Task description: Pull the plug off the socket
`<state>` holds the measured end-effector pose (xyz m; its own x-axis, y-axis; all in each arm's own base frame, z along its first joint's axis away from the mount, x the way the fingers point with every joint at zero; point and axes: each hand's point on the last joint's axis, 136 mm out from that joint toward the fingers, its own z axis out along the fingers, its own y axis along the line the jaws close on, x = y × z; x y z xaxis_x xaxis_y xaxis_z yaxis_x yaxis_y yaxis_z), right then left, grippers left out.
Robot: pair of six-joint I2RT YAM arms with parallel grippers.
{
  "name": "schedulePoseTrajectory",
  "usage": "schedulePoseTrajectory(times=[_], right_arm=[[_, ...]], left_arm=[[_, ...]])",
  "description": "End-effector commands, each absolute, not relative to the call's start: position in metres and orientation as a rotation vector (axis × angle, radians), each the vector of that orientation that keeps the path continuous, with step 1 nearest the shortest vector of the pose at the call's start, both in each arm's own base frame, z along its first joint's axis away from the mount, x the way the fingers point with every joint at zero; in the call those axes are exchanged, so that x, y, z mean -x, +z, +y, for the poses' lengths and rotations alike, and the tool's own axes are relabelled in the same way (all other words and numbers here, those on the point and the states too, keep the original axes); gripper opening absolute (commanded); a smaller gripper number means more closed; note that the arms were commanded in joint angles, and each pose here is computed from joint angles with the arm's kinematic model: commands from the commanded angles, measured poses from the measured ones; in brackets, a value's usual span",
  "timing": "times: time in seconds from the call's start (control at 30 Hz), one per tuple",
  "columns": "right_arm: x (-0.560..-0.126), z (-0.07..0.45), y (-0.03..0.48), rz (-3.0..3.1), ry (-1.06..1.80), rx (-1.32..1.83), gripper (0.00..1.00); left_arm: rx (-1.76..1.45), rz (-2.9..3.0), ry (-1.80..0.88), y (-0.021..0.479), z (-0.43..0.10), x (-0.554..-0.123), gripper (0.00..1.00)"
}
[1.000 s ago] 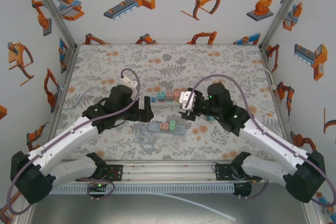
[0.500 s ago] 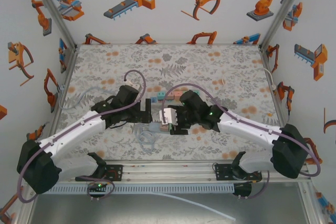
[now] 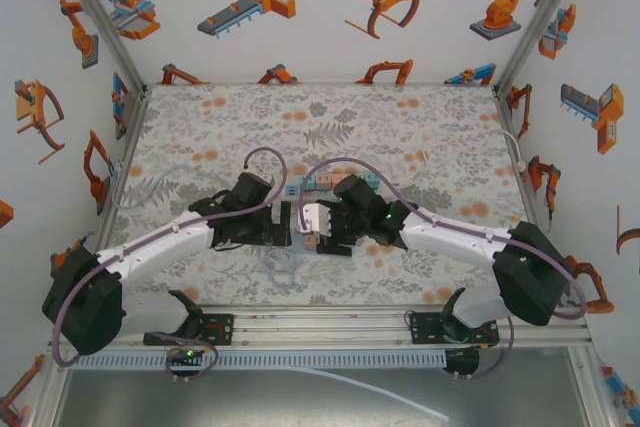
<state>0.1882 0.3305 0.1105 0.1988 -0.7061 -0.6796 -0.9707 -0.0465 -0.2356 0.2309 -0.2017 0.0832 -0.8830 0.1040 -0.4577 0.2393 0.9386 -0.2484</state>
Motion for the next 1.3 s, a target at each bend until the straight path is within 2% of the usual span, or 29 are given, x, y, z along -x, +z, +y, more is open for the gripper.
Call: schedulePoseTrajectory(times=[0.0,0.27,0.5,0.7,0.87,1.27], right_arm=[[-0.187,0.330,0.101,1.597,0.512,1.803,0.64],[-0.185,0.331,0.090,1.626,0.544,1.805,0.58],[-0.185,0.330,0.087,1.631,0.542,1.795,0.46],[-0.185,0.330,0.086,1.627,0.540,1.792,0.44],[-0.186,0.333,0.093,1.603,0.546,1.774,0.37],[-0.200,0.348,0.133,1.516,0.585,1.577,0.20]], left_arm=[[-0.225,2.628,-0.453,0.084,-0.206,-0.234,0.97],[-0.268,2.626,-0.524,0.076,-0.222,-0.237,0.99],[-0.232,2.667,-0.502,0.061,-0.220,-0.236,0.87],[-0.264,2.743,-0.461,0.041,-0.219,-0.230,0.83],[-0.249,2.781,-0.418,0.029,-0.217,-0.227,0.68],[-0.252,2.823,-0.319,0.014,-0.216,-0.221,0.65]])
